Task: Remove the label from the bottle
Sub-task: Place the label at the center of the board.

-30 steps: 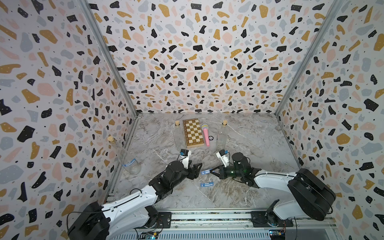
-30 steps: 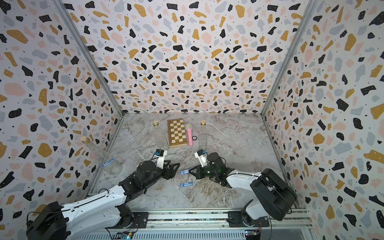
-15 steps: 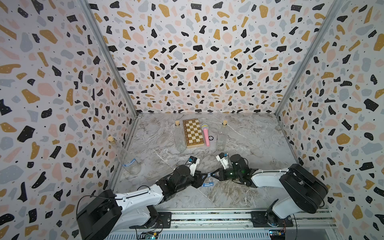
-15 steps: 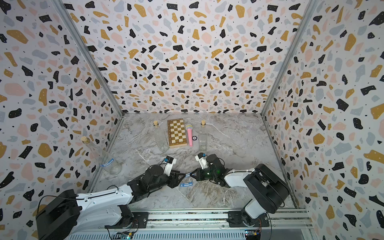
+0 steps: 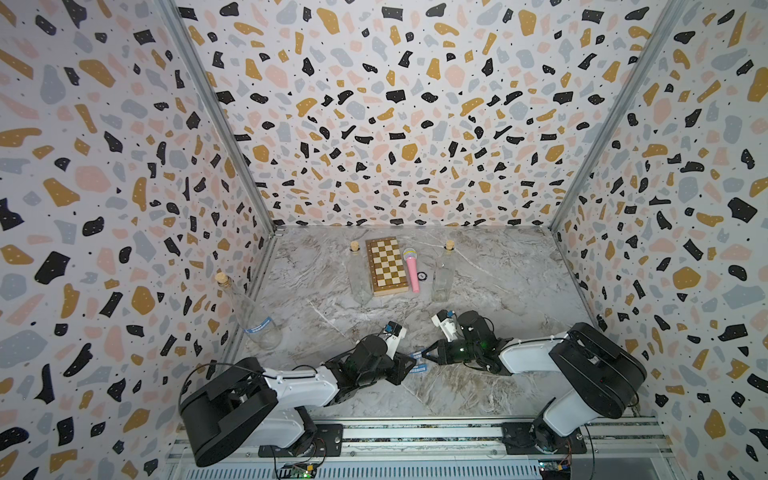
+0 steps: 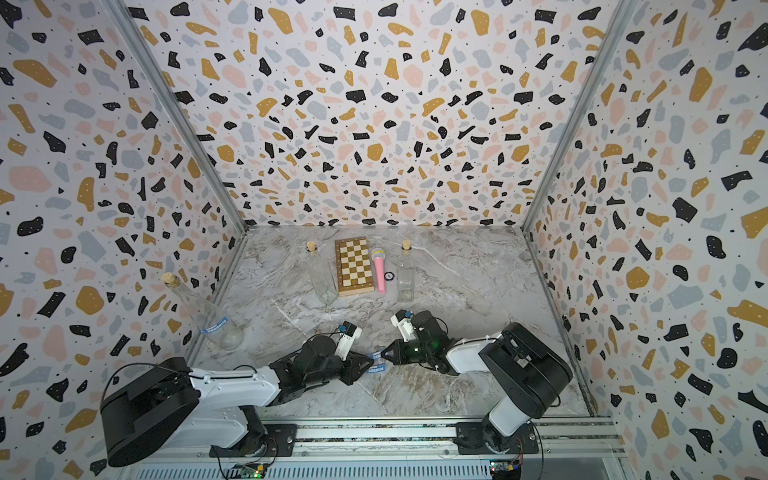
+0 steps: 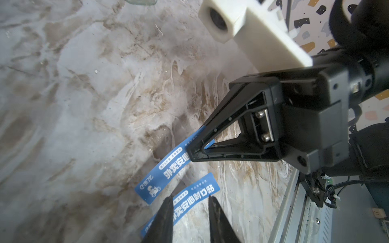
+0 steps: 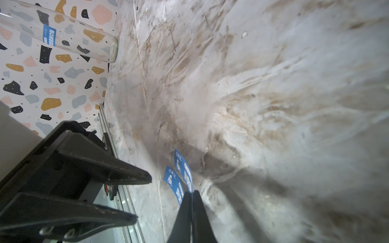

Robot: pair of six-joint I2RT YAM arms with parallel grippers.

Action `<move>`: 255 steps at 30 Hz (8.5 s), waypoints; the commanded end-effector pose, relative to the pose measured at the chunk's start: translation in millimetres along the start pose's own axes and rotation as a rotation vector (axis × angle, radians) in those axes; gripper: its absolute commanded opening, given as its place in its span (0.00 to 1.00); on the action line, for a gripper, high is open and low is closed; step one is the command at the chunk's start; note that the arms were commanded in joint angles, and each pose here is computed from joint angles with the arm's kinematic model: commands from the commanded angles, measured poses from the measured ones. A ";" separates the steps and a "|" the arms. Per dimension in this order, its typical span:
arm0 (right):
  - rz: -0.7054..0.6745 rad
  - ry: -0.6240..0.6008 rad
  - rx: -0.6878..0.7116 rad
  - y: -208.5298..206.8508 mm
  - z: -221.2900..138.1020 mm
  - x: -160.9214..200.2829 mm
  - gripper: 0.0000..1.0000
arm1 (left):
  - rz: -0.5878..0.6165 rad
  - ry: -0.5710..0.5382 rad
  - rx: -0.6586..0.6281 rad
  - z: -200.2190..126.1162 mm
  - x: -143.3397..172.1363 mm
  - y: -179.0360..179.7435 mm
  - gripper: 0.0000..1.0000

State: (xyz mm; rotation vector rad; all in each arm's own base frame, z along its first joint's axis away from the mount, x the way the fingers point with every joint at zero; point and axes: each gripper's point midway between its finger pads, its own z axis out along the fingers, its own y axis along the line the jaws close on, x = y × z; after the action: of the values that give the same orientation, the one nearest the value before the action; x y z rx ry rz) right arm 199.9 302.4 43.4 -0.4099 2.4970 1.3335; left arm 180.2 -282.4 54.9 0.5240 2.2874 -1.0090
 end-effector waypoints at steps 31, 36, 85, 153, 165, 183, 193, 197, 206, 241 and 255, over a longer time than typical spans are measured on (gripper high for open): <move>-0.016 0.020 -0.032 8.5 5.2 -1.1 0.08 | -0.027 -0.018 -0.061 26.8 -5.8 14.3 0.18; -0.014 0.021 -0.031 8.0 5.1 -0.3 0.08 | -0.035 -0.007 -0.073 30.3 -2.7 18.0 0.17; -0.021 0.000 -0.019 9.8 0.4 -3.5 0.25 | -0.074 0.042 -0.123 25.0 21.9 35.8 0.14; -0.013 -0.002 -0.014 8.3 -0.2 -2.3 0.30 | -0.065 0.115 -0.087 32.8 20.9 30.4 0.12; -0.015 -0.007 -0.015 9.6 -1.4 -3.5 0.32 | -0.072 0.130 -0.106 33.0 27.9 35.8 0.11; -0.030 -0.019 -0.006 11.2 -4.1 -6.5 0.44 | -0.101 0.168 -0.127 35.1 45.6 46.2 0.08; -0.040 -0.032 0.012 10.5 -6.6 -9.3 0.53 | -0.114 0.193 -0.143 33.4 58.4 53.1 0.07; -0.043 -0.035 0.026 8.6 -7.3 -10.3 0.56 | -0.117 0.194 -0.147 32.7 59.4 54.0 0.07; -0.047 -0.052 0.057 4.7 -11.7 -15.6 0.60 | -0.120 0.198 -0.150 32.7 61.0 54.9 0.06; -0.264 -0.216 0.212 19.1 -64.1 -52.5 0.63 | 0.032 -0.035 -0.113 -13.7 -55.1 -7.6 0.13; -0.762 -0.394 0.128 85.3 -77.9 -53.0 0.68 | 0.037 -0.143 -0.290 -68.2 -89.6 0.0 0.62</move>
State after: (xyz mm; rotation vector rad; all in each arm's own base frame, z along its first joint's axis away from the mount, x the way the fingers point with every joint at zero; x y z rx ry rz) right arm 208.2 281.8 145.0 -0.7799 1.9716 0.8821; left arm 219.3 -253.6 144.7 0.3778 2.2340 -0.7517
